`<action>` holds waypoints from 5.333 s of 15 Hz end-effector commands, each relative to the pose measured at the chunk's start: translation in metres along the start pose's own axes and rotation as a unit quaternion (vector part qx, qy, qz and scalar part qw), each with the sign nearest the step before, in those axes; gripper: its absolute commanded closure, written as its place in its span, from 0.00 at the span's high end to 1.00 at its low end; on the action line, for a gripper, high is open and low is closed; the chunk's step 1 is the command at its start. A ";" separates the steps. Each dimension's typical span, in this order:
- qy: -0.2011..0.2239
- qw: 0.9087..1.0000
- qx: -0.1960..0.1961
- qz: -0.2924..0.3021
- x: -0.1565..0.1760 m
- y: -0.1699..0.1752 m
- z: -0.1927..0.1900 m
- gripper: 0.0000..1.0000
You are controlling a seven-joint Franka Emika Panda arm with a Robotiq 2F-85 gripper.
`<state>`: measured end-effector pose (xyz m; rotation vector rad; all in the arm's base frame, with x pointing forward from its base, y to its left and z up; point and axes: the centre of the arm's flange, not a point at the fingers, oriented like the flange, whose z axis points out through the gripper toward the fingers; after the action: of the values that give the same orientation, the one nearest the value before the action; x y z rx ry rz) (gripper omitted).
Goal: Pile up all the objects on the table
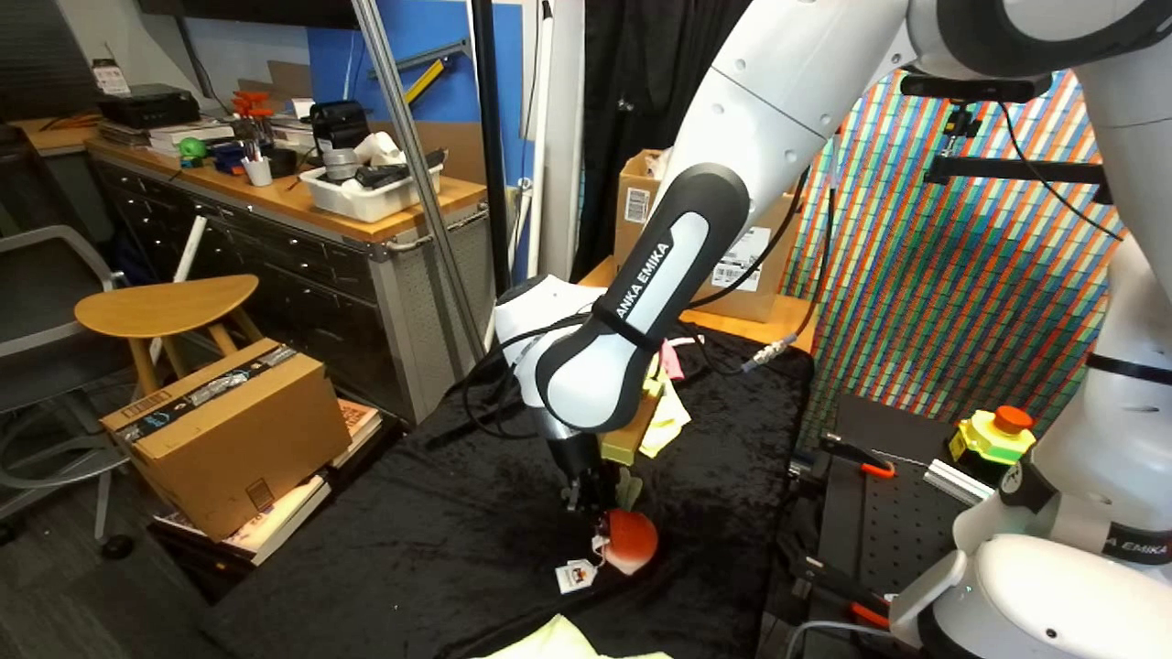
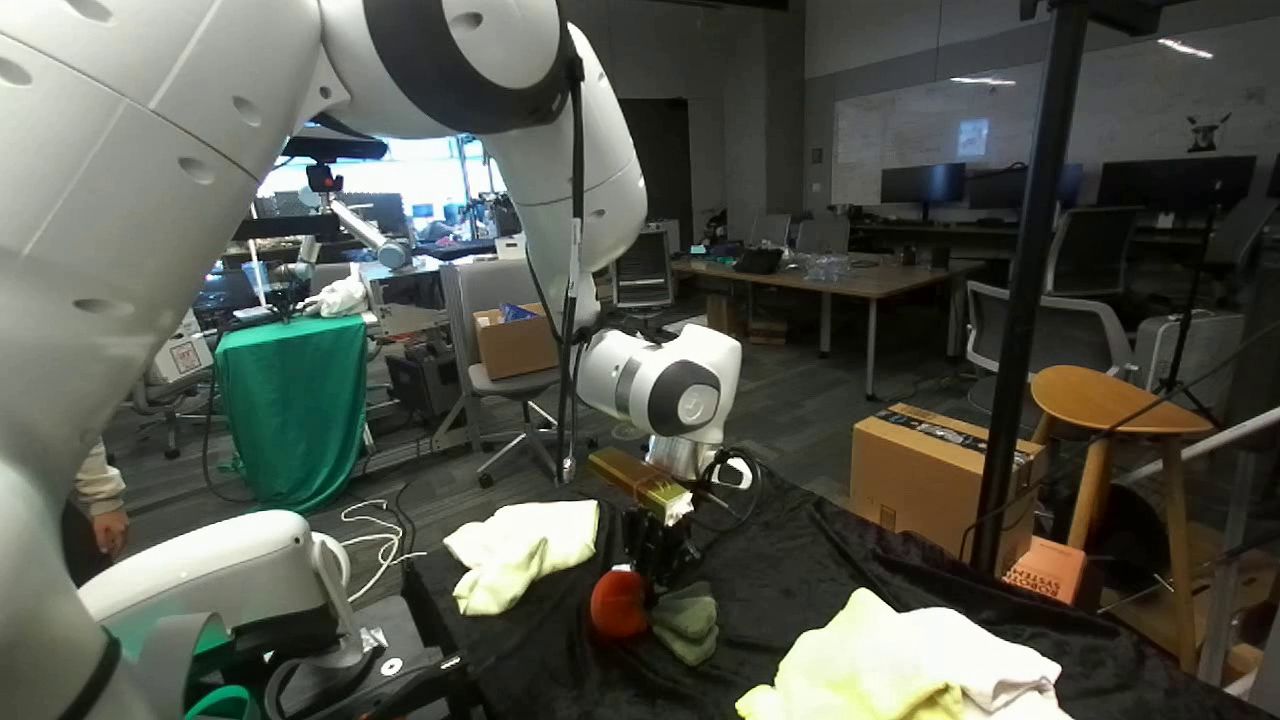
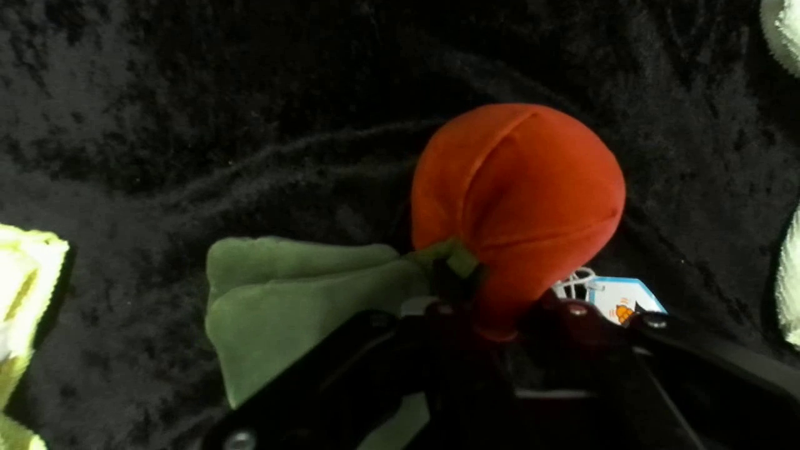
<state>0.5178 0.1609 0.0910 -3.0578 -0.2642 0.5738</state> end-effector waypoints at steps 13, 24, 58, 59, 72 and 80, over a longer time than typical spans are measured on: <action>0.143 0.979 0.075 0.123 -0.031 0.078 -0.067 0.12; 0.241 0.934 0.093 0.246 -0.100 0.133 -0.098 0.12; 0.220 0.719 -0.087 0.653 -0.070 0.247 -0.039 0.10; 0.215 0.717 -0.087 0.657 -0.068 0.249 -0.033 0.10; 0.197 0.725 -0.082 0.655 -0.049 0.247 -0.032 0.59; 0.230 0.717 -0.102 0.650 -0.063 0.246 -0.069 1.00</action>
<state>0.5250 -0.0954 0.1392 -2.8733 1.9987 -0.2734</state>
